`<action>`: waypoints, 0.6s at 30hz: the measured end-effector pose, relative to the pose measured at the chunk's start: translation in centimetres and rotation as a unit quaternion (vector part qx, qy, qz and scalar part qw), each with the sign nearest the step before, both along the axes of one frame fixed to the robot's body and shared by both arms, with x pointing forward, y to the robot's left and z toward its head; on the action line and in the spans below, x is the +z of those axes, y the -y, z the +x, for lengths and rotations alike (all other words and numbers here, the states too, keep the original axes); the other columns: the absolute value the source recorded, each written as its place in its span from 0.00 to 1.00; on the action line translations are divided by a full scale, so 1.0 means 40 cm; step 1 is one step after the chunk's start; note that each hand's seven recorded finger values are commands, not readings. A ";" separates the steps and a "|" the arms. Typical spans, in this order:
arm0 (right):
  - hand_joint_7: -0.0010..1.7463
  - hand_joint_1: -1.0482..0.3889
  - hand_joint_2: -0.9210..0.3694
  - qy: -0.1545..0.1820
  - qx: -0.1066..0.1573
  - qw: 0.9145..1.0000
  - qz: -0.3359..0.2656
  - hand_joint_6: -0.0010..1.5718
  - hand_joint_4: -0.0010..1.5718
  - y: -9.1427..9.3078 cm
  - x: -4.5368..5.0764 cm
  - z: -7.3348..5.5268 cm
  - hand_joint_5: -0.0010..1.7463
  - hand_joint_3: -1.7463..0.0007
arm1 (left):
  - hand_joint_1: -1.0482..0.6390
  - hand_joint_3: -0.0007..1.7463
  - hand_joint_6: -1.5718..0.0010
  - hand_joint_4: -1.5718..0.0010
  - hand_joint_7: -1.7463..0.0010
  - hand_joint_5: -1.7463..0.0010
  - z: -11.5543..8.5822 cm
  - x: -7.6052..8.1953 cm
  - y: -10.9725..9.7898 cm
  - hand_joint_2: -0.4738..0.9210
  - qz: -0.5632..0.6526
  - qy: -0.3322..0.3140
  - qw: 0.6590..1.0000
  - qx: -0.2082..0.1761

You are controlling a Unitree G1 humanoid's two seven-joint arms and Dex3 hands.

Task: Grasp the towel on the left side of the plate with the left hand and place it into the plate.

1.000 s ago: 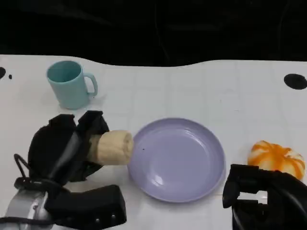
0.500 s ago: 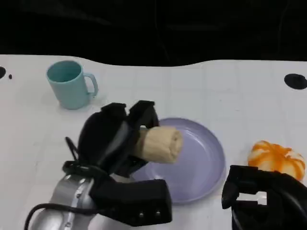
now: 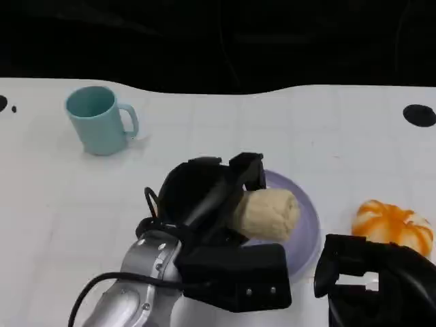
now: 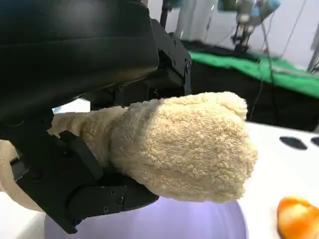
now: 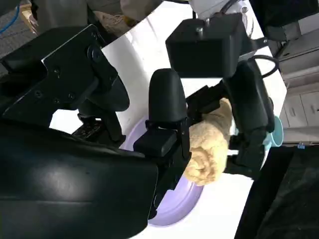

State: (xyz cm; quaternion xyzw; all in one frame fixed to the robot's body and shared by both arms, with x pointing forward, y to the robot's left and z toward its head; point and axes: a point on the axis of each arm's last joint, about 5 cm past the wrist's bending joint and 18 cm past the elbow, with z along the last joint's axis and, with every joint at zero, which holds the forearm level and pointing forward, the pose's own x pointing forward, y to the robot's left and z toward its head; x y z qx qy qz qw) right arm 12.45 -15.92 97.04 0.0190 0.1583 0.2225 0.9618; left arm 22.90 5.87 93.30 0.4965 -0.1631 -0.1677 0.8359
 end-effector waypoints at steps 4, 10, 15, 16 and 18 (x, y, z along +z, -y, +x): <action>0.90 0.75 0.38 0.001 0.001 1.000 -0.001 0.45 0.52 -0.001 0.001 0.000 1.00 0.16 | 0.42 0.14 0.59 0.72 0.82 0.51 0.000 0.005 0.000 0.97 0.004 -0.049 0.999 -0.006; 0.90 0.75 0.38 0.000 0.001 1.000 -0.001 0.45 0.52 -0.001 0.002 0.000 1.00 0.16 | 0.27 0.09 0.83 0.93 1.00 0.71 -0.002 0.021 -0.012 1.00 0.026 -0.075 0.997 -0.023; 0.90 0.75 0.39 0.000 0.001 1.000 -0.001 0.45 0.52 -0.001 0.002 0.000 1.00 0.16 | 0.20 0.08 0.98 0.99 1.00 0.74 -0.008 0.041 -0.024 1.00 0.065 -0.091 0.993 -0.026; 0.90 0.75 0.39 0.000 0.001 1.000 -0.001 0.45 0.52 -0.001 0.002 0.000 1.00 0.16 | 0.19 0.09 0.99 1.00 1.00 0.74 -0.009 0.045 -0.027 1.00 0.072 -0.092 0.993 -0.026; 0.90 0.75 0.39 0.000 0.001 1.000 0.001 0.45 0.52 -0.002 0.002 0.000 1.00 0.16 | 0.17 0.09 0.98 1.00 0.99 0.75 -0.012 0.053 -0.031 1.00 0.086 -0.095 0.991 -0.027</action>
